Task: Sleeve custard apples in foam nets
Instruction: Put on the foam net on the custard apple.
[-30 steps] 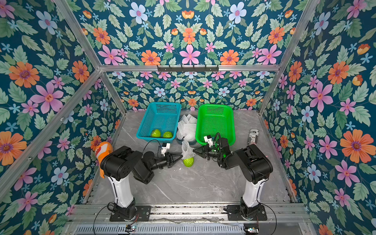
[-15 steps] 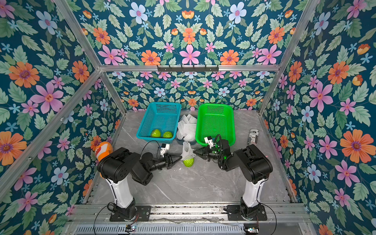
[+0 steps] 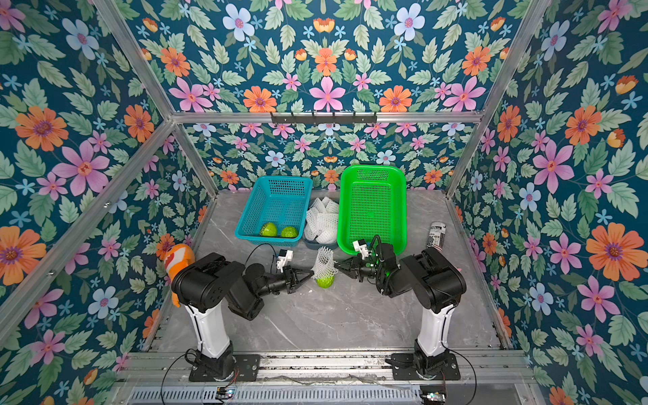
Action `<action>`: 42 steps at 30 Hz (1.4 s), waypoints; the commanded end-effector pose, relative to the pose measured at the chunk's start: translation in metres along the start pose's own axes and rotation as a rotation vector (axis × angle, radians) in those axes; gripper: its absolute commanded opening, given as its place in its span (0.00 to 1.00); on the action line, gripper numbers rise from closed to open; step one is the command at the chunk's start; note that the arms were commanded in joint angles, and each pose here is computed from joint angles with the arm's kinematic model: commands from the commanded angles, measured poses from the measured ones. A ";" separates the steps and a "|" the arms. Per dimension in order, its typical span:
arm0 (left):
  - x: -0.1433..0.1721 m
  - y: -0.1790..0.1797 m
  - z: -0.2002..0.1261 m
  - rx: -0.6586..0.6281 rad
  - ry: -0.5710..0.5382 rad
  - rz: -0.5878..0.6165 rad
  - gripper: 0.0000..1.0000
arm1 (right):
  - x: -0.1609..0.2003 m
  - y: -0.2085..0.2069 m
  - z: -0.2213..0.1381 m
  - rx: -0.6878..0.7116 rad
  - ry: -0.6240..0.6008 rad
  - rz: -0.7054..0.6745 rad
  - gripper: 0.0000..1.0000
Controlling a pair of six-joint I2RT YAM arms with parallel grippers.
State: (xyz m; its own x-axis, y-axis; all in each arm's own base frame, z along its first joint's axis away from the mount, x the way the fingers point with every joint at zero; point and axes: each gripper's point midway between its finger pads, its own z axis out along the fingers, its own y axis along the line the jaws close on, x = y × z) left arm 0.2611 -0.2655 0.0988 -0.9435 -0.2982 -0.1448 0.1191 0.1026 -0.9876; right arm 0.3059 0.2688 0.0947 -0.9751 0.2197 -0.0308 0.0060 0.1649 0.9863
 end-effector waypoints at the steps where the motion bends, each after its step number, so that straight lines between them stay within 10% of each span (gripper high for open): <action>1: -0.005 -0.026 0.000 0.088 -0.014 0.091 0.00 | -0.004 0.009 -0.001 -0.006 -0.015 0.020 0.00; 42: -0.004 -0.023 0.004 0.092 0.012 0.171 0.00 | 0.016 0.019 -0.006 0.180 -0.144 -0.281 0.00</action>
State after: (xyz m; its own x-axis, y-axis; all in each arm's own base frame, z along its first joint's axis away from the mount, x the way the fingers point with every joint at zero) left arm 0.2617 -0.2696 0.1022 -0.9393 -0.2660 -0.2167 0.1954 0.1043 -0.9752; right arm 0.2812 0.2706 0.1034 -0.9306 0.2474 -0.2698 -0.1549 0.4018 0.9025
